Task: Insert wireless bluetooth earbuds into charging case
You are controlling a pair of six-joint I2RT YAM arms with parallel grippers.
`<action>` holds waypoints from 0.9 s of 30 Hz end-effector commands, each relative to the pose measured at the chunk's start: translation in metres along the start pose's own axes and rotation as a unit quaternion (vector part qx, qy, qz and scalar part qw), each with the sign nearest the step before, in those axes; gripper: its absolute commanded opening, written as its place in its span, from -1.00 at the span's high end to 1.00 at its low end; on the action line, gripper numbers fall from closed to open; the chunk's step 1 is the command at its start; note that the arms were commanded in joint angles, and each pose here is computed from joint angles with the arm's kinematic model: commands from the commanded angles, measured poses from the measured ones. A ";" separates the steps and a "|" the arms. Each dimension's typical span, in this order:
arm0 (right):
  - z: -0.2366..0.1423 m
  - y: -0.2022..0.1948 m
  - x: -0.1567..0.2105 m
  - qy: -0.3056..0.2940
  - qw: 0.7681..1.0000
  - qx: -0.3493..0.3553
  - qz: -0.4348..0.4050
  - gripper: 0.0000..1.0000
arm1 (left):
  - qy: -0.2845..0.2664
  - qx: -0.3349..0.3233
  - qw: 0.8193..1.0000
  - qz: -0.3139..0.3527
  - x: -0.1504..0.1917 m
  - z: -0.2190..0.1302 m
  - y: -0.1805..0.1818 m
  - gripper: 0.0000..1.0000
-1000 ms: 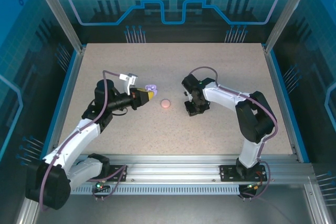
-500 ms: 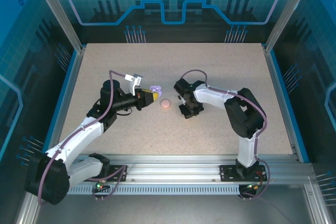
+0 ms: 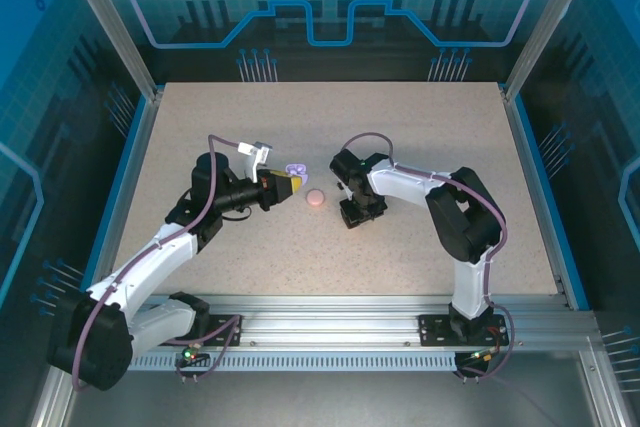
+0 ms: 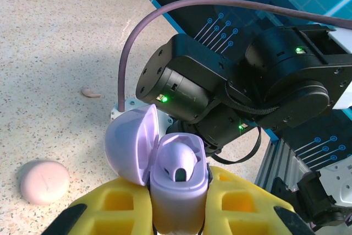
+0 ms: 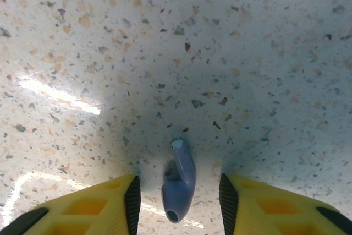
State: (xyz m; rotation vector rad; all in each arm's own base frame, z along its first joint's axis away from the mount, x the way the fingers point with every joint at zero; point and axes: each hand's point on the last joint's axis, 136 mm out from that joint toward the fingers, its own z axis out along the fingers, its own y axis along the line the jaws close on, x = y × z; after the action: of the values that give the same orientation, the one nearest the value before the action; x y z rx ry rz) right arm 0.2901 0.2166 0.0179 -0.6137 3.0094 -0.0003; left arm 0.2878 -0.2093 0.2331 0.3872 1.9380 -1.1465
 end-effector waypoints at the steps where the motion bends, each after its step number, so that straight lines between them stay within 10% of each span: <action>1: -0.030 0.009 -0.015 -0.040 0.999 -0.020 -0.009 0.05 | -0.004 0.000 1.000 0.001 -0.002 -0.001 -0.003 0.81; 15: -0.017 -0.021 -0.029 -0.031 0.998 0.024 0.039 0.62 | -0.001 -0.001 1.000 -0.003 0.000 0.000 -0.002 0.82; 27: 0.005 -0.018 -0.027 -0.007 0.999 0.027 0.028 0.67 | 0.001 -0.003 1.000 -0.005 0.002 -0.001 -0.002 0.82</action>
State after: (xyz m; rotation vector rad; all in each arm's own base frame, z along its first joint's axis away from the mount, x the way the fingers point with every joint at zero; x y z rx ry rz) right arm 0.3205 0.2107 0.0169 -0.5193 2.9895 -0.0634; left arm 0.2878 -0.2092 0.2328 0.3859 1.9394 -1.1462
